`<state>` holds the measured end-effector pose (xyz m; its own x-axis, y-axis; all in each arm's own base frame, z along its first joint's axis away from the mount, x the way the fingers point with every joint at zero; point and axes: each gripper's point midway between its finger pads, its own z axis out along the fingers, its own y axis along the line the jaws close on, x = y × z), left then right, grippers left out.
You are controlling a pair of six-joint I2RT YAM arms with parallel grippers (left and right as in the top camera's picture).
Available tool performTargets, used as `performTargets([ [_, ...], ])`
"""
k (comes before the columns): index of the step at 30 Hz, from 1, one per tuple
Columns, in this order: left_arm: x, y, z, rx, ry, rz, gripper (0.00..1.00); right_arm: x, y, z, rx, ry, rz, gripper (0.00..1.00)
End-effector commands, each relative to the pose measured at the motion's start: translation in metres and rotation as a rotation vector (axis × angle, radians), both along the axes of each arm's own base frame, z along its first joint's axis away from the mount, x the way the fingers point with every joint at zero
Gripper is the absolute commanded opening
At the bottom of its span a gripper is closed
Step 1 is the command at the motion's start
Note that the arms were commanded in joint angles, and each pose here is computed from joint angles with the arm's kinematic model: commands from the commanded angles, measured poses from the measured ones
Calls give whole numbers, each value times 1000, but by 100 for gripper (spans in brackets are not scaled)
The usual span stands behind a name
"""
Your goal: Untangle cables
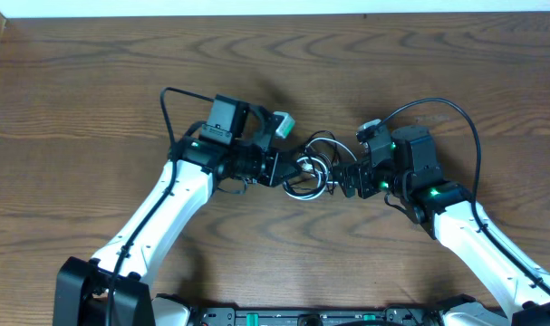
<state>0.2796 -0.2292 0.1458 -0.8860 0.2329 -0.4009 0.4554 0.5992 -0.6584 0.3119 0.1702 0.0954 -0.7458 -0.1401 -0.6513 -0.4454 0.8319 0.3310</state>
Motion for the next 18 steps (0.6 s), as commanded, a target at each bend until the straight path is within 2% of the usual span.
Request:
performTargets([
  [1,15,2,32,-50,-93,-2,7,12,-13,4,34,36,-179,86],
  [4,15,2,53,-72,-150,-5,7,13,-9,8,110,78,-240,85],
  [7,10,1,75,-111,-212,-17,7,5,16,23,150,2,-18,90],
  [10,5,3,96,-134,-281,-18,8,-9,31,29,110,-122,233,98],
  [13,3,9,114,-150,-339,-5,7,-12,37,34,103,-183,318,99],
  [18,-4,18,144,-216,-416,-3,8,-33,60,60,238,-271,525,99],
])
